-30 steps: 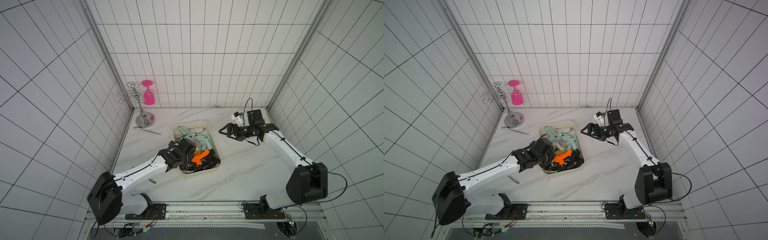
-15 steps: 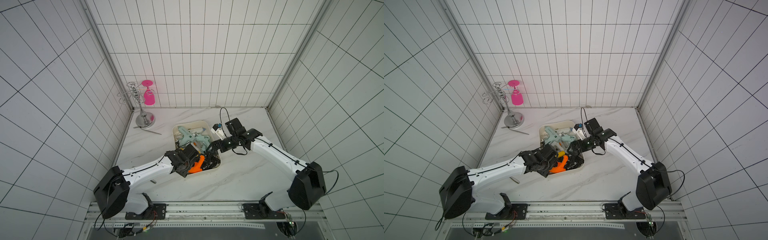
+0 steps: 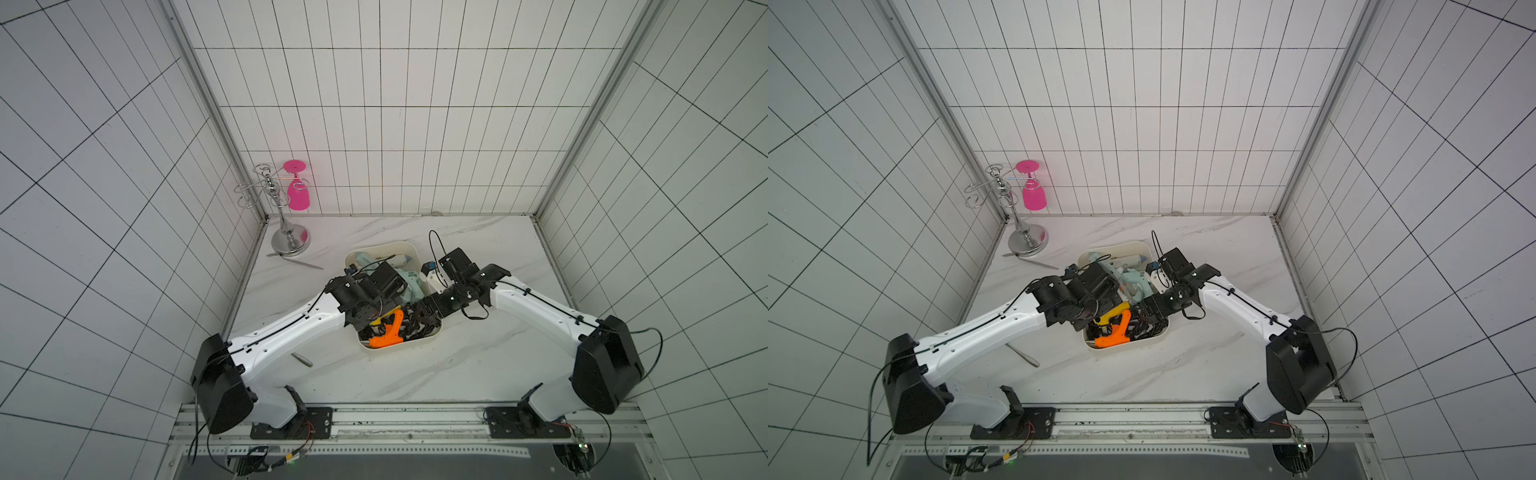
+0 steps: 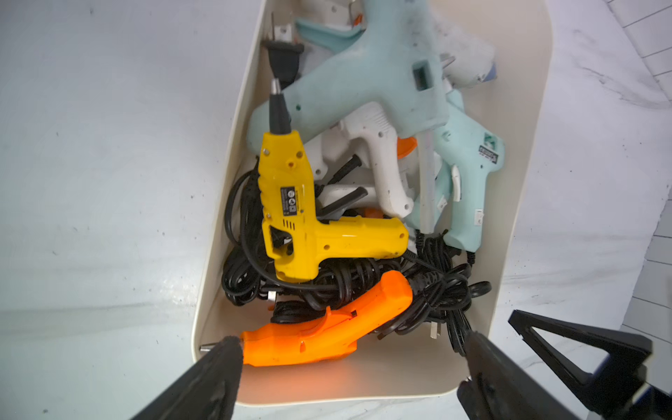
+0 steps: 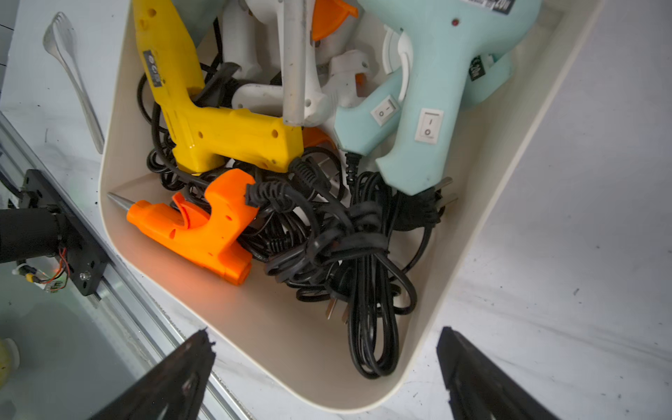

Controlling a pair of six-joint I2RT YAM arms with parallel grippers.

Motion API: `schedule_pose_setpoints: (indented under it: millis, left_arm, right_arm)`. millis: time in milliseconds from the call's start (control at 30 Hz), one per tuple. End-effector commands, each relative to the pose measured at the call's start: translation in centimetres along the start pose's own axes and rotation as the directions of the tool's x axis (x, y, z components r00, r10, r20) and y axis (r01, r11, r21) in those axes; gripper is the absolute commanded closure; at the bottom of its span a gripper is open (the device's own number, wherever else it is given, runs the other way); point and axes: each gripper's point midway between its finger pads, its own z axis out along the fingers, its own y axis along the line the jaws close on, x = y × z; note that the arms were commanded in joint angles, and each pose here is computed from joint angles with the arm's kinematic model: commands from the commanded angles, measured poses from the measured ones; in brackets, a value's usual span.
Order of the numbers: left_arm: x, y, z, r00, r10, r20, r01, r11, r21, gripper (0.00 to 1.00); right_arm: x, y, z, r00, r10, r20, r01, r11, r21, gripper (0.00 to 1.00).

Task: Put the hot melt glue gun into the storage box
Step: Place the hot melt adhesive gun in the storage box, then adjust the storage box at the center of the board.

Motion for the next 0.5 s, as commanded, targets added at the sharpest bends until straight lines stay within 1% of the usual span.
schedule_pose_setpoints:
  millis: [0,100,200,267,333,400,467]
  left_arm:
    - [-2.2,0.7,-1.2,0.976,0.188,0.111,-0.186,0.982,-0.021,0.03]
    - [-5.2,2.4,-2.0,0.958,0.190,0.217,-0.182,0.982,-0.056,0.01]
    - [-9.1,4.8,-3.0,0.923,0.173,0.344,-0.158,0.985,-0.072,0.01]
    - [-11.5,6.2,-3.1,0.901,0.135,0.411,-0.134,0.990,-0.032,0.01]
    - [-13.4,7.0,-2.4,0.881,0.098,0.463,-0.137,0.989,0.050,0.01]
    - [-14.7,7.5,-1.1,0.875,0.060,0.480,-0.134,0.984,0.120,0.01]
    - [-15.8,7.2,0.8,0.881,0.050,0.471,-0.153,0.971,0.184,0.01]
  right_arm:
    - [-1.6,-0.7,-0.1,0.999,0.013,0.051,-0.016,0.998,0.055,0.01]
    - [-3.1,-1.6,-0.6,0.995,0.048,0.088,-0.056,0.995,0.085,0.01]
    - [-4.5,-3.7,-1.3,0.979,0.150,0.140,-0.164,0.982,0.092,0.01]
    - [-5.4,-5.5,-2.0,0.955,0.223,0.197,-0.243,0.966,0.084,0.01]
    - [-6.1,-7.9,-2.1,0.921,0.285,0.267,-0.317,0.945,0.084,0.01]
    - [-6.3,-9.8,-2.0,0.897,0.336,0.287,-0.376,0.922,0.094,0.01]
    - [-6.5,-10.8,-1.3,0.885,0.376,0.275,-0.413,0.906,0.088,0.01]
